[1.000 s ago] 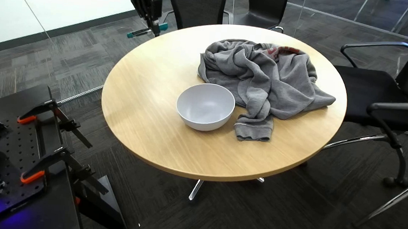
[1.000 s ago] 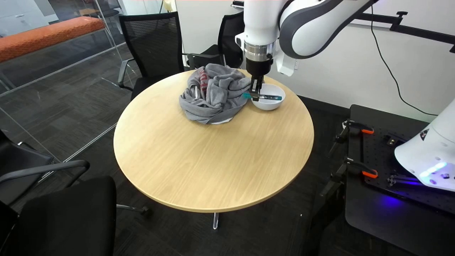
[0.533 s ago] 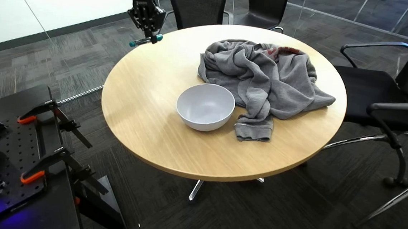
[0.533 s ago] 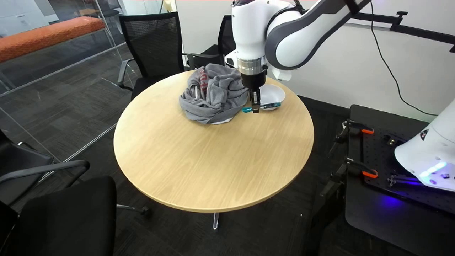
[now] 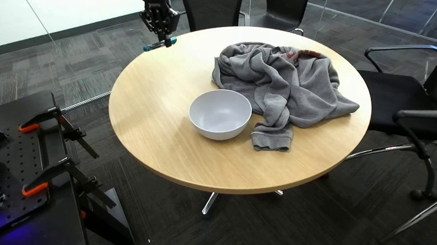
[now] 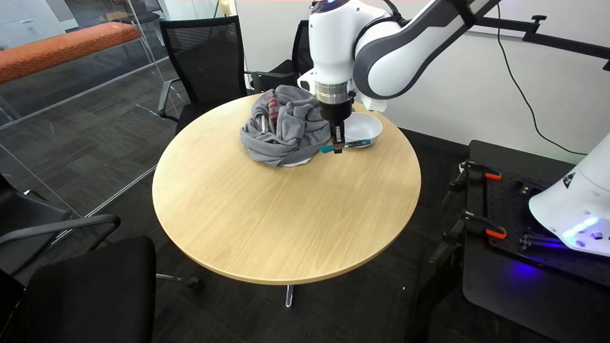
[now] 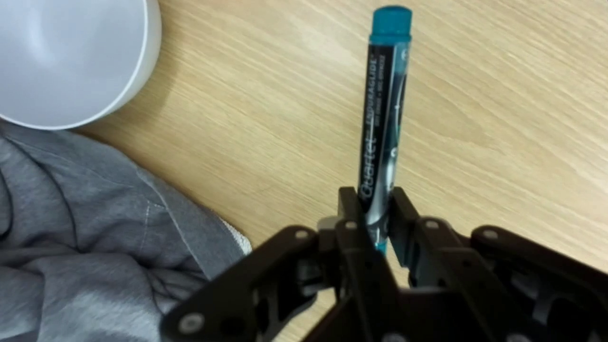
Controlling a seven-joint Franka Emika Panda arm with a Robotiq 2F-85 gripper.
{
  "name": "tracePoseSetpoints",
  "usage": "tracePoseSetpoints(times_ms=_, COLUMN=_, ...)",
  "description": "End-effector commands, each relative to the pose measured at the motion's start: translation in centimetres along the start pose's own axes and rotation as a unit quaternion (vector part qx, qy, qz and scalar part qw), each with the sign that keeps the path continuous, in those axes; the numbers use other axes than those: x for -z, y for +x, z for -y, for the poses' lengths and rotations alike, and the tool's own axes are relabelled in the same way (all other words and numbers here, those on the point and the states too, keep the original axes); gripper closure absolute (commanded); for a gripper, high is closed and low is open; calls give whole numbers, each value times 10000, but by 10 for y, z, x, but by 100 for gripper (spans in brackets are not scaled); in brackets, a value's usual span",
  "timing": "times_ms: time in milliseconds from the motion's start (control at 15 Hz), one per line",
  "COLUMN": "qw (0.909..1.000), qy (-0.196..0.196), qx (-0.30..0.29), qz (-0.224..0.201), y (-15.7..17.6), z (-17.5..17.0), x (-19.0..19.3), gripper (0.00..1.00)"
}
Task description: Remove the marker from the bowl and put it on the table
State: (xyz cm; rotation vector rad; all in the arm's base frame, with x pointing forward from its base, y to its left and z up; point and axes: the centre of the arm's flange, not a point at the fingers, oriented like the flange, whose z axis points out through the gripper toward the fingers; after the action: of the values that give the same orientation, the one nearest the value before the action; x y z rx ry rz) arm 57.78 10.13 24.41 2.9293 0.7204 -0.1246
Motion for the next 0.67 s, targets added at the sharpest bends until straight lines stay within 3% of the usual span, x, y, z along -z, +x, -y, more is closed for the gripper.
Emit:
tracePoseSetpoints(times_ms=0, qw=9986, qy=-151, qx=394, qz=-304, y=27, z=7, x=-12, gripper=95)
tracePoseSetpoints(times_ms=600, qw=9871, qy=146, qx=1181, qz=-1068, y=59, z=24, x=-49, gripper=95)
